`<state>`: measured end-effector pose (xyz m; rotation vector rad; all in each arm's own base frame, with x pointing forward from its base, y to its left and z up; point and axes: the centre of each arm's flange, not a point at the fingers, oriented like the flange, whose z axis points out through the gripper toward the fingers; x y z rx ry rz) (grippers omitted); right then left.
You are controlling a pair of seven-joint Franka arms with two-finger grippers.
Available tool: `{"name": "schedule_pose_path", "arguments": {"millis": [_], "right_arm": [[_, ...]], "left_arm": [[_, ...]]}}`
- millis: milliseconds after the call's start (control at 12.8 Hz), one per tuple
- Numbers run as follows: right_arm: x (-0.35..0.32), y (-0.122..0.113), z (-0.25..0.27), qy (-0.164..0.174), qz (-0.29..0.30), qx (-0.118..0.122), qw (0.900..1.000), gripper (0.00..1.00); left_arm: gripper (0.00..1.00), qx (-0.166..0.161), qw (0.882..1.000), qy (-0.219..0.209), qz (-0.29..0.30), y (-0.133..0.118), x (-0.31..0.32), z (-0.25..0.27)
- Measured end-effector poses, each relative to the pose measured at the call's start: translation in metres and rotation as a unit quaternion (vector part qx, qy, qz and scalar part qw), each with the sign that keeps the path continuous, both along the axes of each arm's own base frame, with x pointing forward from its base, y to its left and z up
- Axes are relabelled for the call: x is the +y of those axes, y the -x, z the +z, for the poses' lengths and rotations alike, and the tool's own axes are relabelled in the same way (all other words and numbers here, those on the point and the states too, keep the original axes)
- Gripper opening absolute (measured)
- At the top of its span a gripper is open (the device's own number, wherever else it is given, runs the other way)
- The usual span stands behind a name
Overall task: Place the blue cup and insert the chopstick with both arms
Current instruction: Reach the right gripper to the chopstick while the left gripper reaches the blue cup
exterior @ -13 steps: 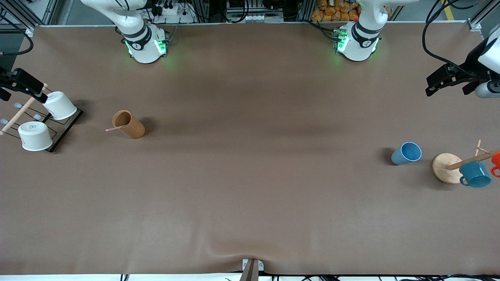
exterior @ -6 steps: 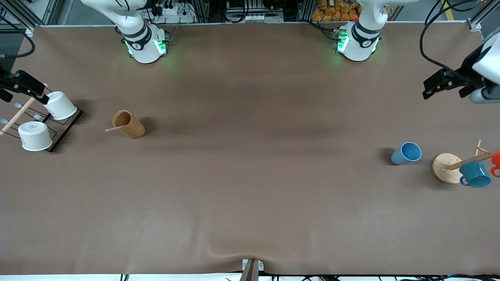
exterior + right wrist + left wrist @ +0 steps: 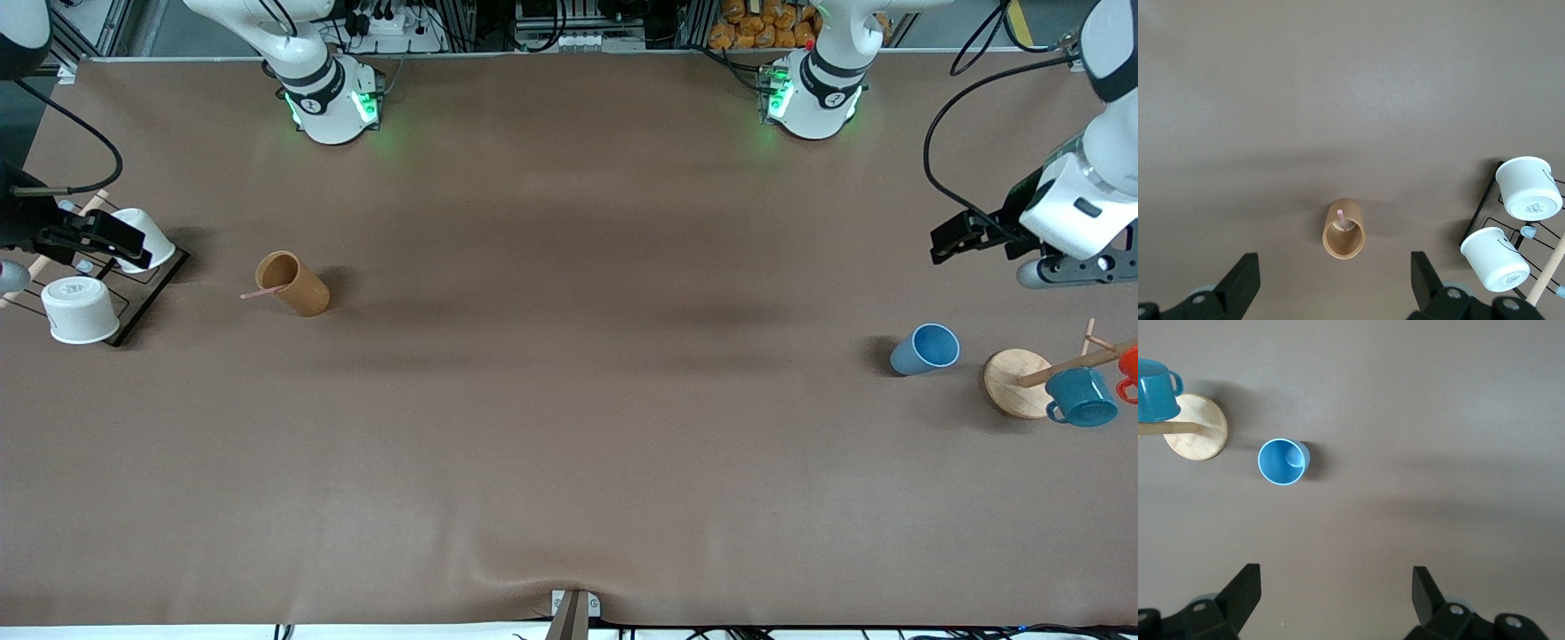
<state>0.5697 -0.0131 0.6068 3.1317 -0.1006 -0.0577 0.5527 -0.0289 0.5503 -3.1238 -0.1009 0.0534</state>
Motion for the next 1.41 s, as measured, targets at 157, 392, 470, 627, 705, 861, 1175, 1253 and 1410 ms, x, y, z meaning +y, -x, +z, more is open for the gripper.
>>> {"name": "schedule_pose_path", "arguments": {"millis": [157,392,470,627,705,861,1175,1253,1410], "right_arm": [[0.0,-0.003,-0.007,0.0,0.0,0.006,1.0,1.0],[-0.002,-0.016,-0.041,-0.001,-0.001,0.038,0.999,1.0],[-0.005,-0.021,-0.056,-0.002,-0.003,0.053,0.999,1.0],[-0.013,-0.026,-0.089,-0.003,-0.01,0.089,0.996,1.0],[-0.018,-0.03,-0.109,-0.004,-0.016,0.109,0.994,1.0],[-0.027,-0.038,-0.152,-0.008,-0.039,0.147,0.988,0.94],[-0.016,-0.045,-0.215,-0.012,-0.091,0.211,0.973,0.76],[-0.011,-0.046,-0.227,-0.019,-0.094,0.224,0.97,0.73],[-0.007,-0.047,-0.245,-0.025,-0.098,0.242,0.965,0.63]], "left_arm": [[1.0,-0.007,1.0,0.0,0.001,0.001,0.002,-0.018],[1.0,-0.01,1.0,0.0,0.0,0.003,0.001,-0.037],[1.0,-0.014,1.0,0.001,0.0,0.003,0.001,-0.043],[1.0,-0.018,1.0,0.001,0.0,0.003,0.001,-0.053],[1.0,-0.02,1.0,0.001,0.0,0.004,0.001,-0.058],[1.0,-0.029,1.0,-0.001,-0.002,0.004,0.001,-0.071],[1.0,-0.036,0.999,-0.002,-0.004,0.006,0.0,-0.09],[1.0,-0.038,0.999,-0.004,-0.006,0.005,0.0,-0.095],[1.0,-0.043,0.999,-0.017,-0.014,0.001,0.001,-0.109]]}}
